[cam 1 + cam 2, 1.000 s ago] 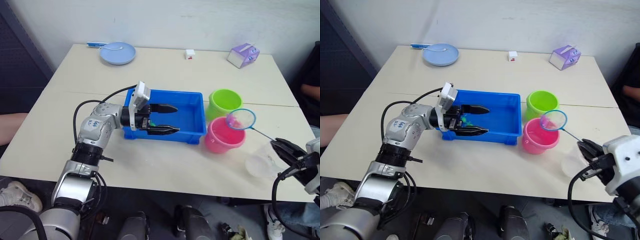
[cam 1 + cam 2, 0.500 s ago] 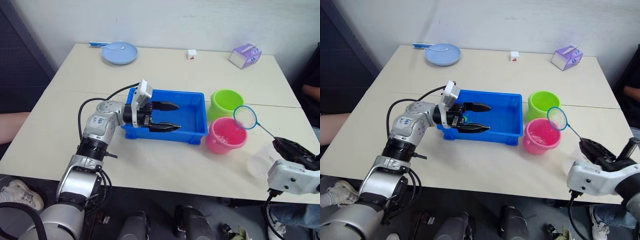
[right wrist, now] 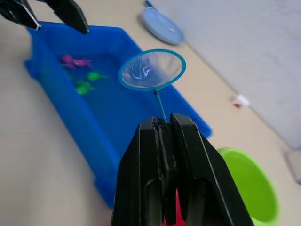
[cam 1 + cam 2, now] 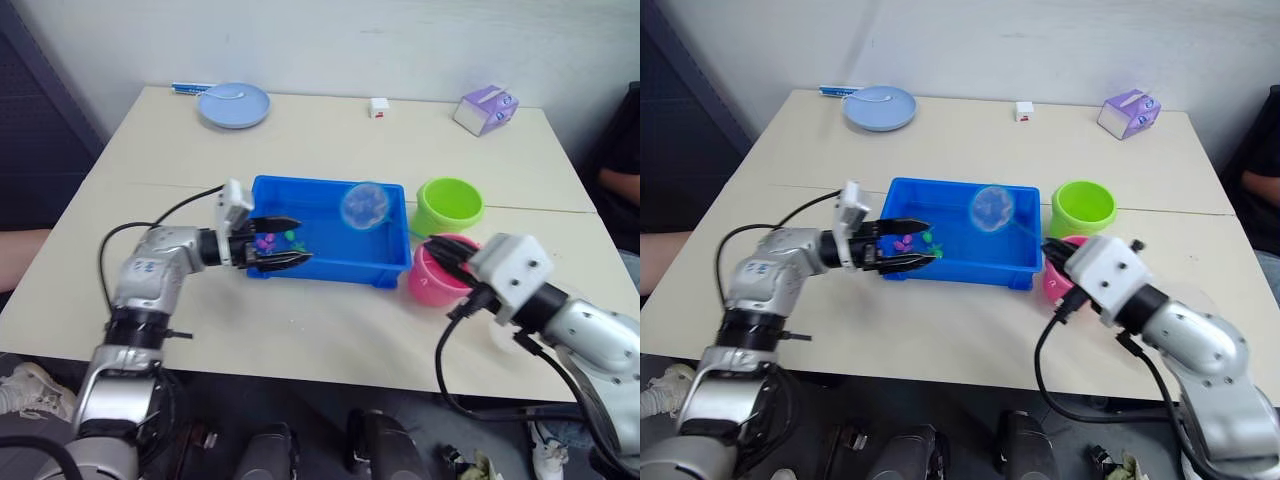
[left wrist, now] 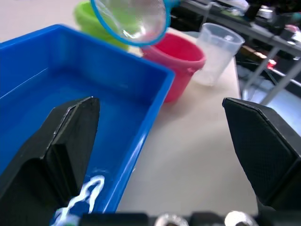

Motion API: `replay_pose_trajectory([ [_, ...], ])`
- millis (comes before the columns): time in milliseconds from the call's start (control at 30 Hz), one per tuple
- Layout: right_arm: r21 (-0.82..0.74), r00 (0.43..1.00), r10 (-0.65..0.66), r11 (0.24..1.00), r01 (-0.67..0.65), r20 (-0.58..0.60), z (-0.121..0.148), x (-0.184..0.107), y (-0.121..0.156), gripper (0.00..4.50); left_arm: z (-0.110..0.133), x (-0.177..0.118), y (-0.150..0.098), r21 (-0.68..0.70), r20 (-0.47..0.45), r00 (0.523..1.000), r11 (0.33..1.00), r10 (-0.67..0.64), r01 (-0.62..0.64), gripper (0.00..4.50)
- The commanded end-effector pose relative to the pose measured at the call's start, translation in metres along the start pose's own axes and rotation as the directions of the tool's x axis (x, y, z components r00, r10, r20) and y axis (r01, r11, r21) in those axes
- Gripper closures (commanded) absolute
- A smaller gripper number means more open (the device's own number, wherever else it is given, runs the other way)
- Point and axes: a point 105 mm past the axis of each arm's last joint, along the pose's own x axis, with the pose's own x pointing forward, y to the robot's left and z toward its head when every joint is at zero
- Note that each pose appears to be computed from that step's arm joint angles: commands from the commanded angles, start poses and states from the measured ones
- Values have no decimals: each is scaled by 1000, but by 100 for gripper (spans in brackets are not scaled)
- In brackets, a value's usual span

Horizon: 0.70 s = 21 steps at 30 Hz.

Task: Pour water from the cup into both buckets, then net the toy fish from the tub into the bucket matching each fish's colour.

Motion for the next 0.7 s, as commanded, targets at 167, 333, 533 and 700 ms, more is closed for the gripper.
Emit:
replay_pose_trajectory([
  [167,-7,984,179,984,-179,17,1,52,7,373,4,-59,-2,53,-24,966,966,256,-254,0],
  [333,-50,966,258,965,-258,-5,-10,84,20,373,8,-83,-5,75,-31,929,928,368,-365,0],
  [533,-48,955,298,954,-297,17,-16,104,32,373,9,-94,-8,79,-35,906,905,422,-419,0],
  [700,-73,946,324,944,-323,-4,-22,111,36,373,11,-96,-9,84,-32,901,899,434,-430,0],
])
